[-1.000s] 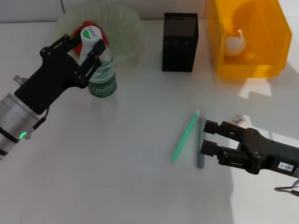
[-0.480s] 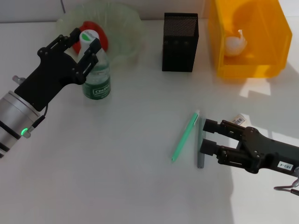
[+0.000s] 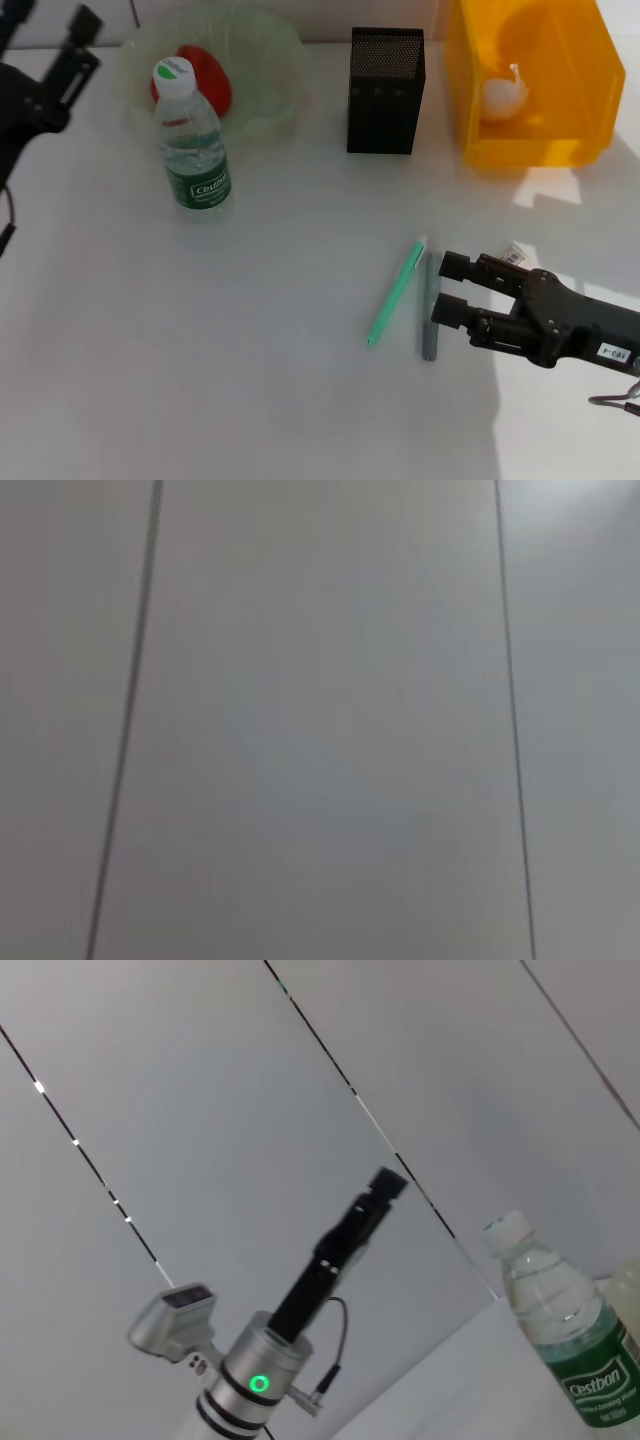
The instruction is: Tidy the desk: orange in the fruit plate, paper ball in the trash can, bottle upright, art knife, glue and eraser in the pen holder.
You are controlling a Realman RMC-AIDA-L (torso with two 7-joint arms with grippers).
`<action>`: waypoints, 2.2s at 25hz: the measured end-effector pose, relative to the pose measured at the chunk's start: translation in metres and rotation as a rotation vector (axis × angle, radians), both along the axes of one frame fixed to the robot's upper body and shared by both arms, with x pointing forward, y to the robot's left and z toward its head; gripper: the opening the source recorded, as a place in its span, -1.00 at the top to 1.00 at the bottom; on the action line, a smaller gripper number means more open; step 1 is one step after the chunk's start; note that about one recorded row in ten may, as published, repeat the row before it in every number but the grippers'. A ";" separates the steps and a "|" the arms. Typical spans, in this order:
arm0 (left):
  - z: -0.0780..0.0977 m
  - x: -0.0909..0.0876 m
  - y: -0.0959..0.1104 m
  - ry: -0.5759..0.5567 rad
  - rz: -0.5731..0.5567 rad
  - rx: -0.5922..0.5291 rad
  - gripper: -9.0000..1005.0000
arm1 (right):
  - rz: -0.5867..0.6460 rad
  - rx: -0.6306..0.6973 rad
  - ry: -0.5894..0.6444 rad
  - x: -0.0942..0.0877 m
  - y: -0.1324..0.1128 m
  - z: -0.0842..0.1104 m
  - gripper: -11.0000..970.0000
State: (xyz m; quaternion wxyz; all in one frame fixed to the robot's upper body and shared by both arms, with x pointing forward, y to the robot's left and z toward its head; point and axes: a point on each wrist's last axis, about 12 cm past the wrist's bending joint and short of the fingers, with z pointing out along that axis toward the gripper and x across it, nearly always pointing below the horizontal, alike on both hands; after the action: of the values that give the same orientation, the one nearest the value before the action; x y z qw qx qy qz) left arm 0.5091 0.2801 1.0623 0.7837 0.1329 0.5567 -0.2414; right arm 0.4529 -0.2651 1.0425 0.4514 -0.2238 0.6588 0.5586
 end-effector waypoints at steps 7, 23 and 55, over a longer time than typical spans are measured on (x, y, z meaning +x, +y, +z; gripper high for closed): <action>0.020 -0.027 0.034 -0.044 -0.177 -0.127 -0.50 | -0.083 0.068 -0.040 0.009 -0.022 0.019 -0.71; 0.011 -0.034 0.065 0.423 -0.610 0.204 -0.50 | -0.055 -0.758 0.208 0.085 -0.014 0.219 -0.71; -0.008 -0.017 0.036 0.507 -0.579 0.277 -0.50 | -0.041 -1.065 0.489 0.175 0.100 0.107 -0.59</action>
State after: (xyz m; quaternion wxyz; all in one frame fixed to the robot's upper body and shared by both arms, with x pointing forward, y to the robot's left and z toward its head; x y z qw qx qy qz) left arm 0.4922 0.3161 1.0542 0.4961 0.3250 0.6989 -0.3998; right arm 0.6277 -0.1648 1.1498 0.1223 -0.2714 0.9380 0.1773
